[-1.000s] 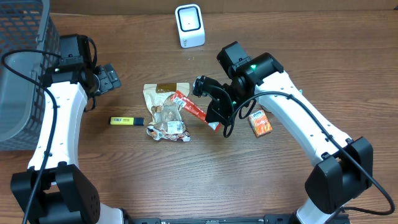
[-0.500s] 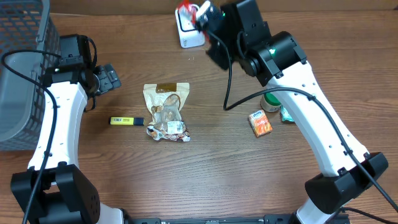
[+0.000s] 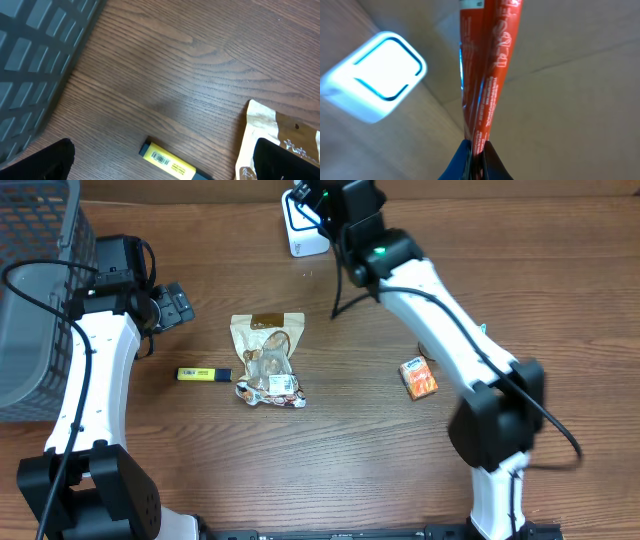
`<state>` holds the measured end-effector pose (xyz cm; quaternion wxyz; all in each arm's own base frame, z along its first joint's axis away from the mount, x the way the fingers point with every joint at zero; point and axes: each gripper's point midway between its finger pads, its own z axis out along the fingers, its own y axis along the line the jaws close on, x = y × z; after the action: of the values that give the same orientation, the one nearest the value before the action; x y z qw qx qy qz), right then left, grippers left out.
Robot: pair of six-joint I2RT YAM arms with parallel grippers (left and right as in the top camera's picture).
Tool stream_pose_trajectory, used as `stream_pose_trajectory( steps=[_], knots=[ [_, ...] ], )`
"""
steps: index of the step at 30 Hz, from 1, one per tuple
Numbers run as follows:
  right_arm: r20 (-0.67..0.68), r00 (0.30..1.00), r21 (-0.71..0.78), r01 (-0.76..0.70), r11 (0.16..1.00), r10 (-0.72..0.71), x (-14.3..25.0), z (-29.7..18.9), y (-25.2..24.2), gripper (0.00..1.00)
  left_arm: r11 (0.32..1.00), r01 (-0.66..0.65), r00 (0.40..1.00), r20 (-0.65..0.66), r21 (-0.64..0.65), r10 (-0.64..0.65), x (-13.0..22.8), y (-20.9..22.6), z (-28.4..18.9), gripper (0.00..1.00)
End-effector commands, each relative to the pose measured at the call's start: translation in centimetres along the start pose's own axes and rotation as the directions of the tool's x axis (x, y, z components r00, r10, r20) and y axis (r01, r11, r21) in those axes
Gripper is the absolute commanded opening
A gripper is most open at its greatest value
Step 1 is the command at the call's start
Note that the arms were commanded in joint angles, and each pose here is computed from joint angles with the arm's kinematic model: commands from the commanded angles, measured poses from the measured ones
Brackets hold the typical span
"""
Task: Scan the item barcode
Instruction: 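Hold the red sausage sticks in front of the white scanner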
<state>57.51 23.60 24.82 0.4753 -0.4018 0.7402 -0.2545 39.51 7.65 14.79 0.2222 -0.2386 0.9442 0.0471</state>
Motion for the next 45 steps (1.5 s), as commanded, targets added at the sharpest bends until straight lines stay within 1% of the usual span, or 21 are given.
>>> stream_pose_trajectory(
  steps=[1,3,8,15,17,19,22,26,28,31,33,35,36,38,39,42,45],
  knots=[
    [-0.086,0.993,0.121,0.092,0.988,-0.082,1.6,3.0,0.1,0.05,1.0,-0.021,0.999,0.028,0.017,0.021,-0.6,-0.5,-0.9,1.0],
    [-0.084,0.993,0.15,0.1,0.984,-0.089,1.9,4.7,1.1,0.05,1.0,-0.021,0.999,0.028,0.017,0.021,-0.6,-0.5,-0.9,1.0],
    [-0.085,0.987,0.163,0.149,0.975,-0.137,2.9,8.1,4.3,0.04,1.0,-0.021,0.999,0.028,0.017,0.021,-0.6,-0.5,-0.9,1.0],
    [-0.116,0.985,0.26,0.151,0.954,-0.125,4.9,11.1,6.3,0.04,1.0,-0.021,0.999,0.028,0.017,0.021,-0.6,-0.5,-0.9,1.0],
    [-0.128,0.98,0.259,0.184,0.948,-0.155,5.4,11.7,7.2,0.04,1.0,-0.021,0.999,0.028,0.017,0.021,-0.6,-0.5,-0.9,1.0],
    [-0.147,0.973,0.268,0.213,0.94,-0.178,6.1,12.3,7.9,0.04,1.0,-0.021,0.999,0.028,0.017,0.021,-0.6,-0.5,-0.9,1.0],
    [-0.198,0.948,0.251,0.294,0.922,-0.248,7.3,12.9,9.0,0.04,1.0,-0.021,0.999,0.028,0.017,0.021,-0.6,-0.5,-0.9,1.0],
    [-0.247,0.934,0.243,0.318,0.916,-0.259,8.5,13.1,9.4,0.04,1.0,-0.021,0.999,0.028,0.017,0.021,-0.6,-0.5,-0.9,1.0],
    [-0.251,0.933,0.246,0.319,0.915,-0.257,8.5,13.0,9.4,0.04,1.0,-0.021,0.999,0.028,0.017,0.021,-0.6,-0.5,-0.9,1.0],
    [-0.269,0.907,0.227,0.387,0.893,-0.325,8.4,12.9,9.5,0.04,1.0,-0.021,0.999,0.028,0.017,0.021,-0.6,-0.5,-0.9,1.0],
    [-0.265,0.906,0.226,0.392,0.892,-0.331,8.1,12.8,9.7,0.04,1.0,-0.021,0.999,0.028,0.017,0.021,-0.6,-0.5,-0.9,1.0],
    [-0.25,0.915,0.241,0.376,0.895,-0.317,7.5,12.6,9.7,0.04,1.0,-0.021,0.999,0.028,0.017,0.021,-0.6,-0.5,-0.9,1.0],
    [-0.237,0.928,0.253,0.346,0.903,-0.289,7.2,12.5,9.6,0.04,1.0,-0.021,0.999,0.028,0.017,0.021,-0.6,-0.5,-0.9,1.0],
    [-0.184,0.97,0.299,0.209,0.931,-0.159,6.0,11.7,8.6,0.03,1.0,-0.021,0.999,0.028,0.017,0.021,-0.6,-0.5,-0.9,1.0],
    [-0.163,0.98,0.313,0.161,0.936,-0.114,5.5,11.2,8.0,0.04,1.0,-0.021,0.999,0.028,0.017,0.021,-0.6,-0.5,-0.9,1.0],
    [-0.144,0.987,0.355,0.116,0.928,-0.069,3.8,9.2,4.9,0.03,1.0,-0.021,0.999,0.028,0.017,0.02,-0.6,-0.4,-0.9,1.0],
    [-0.101,0.994,0.428,-0.003,0.904,0.051,2.1,6.3,0.8,0.04,1.0,-0.021,0.999,0.028,0.017,0.021,-0.6,-0.5,-0.9,1.0]
  ],
)
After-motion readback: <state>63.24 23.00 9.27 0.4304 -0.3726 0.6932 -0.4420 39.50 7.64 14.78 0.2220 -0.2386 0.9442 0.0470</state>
